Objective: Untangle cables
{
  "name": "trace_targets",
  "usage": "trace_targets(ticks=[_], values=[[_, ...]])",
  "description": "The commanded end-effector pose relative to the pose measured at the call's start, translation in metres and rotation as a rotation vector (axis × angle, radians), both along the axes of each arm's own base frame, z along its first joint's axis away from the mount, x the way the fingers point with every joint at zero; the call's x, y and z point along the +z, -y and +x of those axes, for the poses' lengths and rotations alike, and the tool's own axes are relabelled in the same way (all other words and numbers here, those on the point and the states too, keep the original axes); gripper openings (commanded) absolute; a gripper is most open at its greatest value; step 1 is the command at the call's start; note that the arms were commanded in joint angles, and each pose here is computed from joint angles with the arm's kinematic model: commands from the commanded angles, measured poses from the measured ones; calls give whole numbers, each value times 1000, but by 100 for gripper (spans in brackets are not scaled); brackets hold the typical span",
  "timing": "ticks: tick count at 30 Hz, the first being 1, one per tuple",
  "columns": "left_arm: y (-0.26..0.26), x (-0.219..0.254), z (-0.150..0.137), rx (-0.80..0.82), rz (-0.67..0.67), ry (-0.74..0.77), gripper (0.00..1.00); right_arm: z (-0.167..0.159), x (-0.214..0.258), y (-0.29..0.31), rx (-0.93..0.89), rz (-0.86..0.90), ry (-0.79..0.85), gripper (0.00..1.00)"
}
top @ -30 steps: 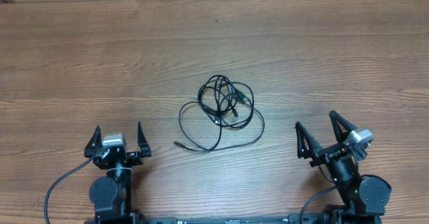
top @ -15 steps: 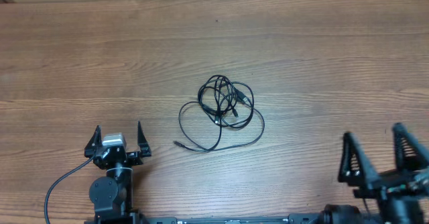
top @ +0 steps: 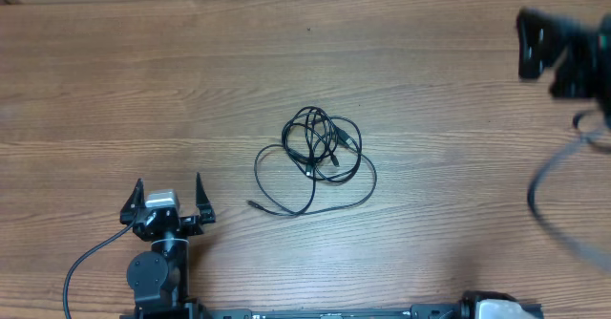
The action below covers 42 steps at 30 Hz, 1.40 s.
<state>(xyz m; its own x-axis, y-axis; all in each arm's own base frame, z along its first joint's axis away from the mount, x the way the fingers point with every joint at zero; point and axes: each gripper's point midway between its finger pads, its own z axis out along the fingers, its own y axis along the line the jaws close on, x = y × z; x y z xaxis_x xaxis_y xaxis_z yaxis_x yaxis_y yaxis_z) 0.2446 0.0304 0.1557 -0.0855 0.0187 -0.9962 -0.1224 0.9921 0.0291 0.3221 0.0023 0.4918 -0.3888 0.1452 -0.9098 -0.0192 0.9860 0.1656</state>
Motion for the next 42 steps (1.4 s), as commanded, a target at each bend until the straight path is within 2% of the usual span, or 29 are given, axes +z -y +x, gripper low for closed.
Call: trace_targets(ticks=[1,4,10,17,21,27,33,36,39,42], values=[[-1,0,0,4,17,3,99,38,-6,18,-69,-53,-49,100],[-1,0,0,4,17,3,100,65,-20,20,-68,-60,-77,100],[-1,0,0,4,17,3,99,93,-47,21,-59,-53,-143,100],[-1,0,0,4,17,3,99,112,-17,23,-63,-59,1,100],[-1,0,0,4,17,2,100,115,-11,23,-64,-60,27,100],[-1,0,0,4,17,3,100,109,-23,35,-126,-85,-28,100],[-1,0,0,4,17,3,100,92,-17,39,-162,-88,19,100],[-1,0,0,4,17,3,100,74,-25,41,-162,-152,64,100],[-1,0,0,4,17,3,100,51,-32,60,-288,-190,160,100],[-1,0,0,4,17,2,100,33,-45,64,-330,-162,267,100]])
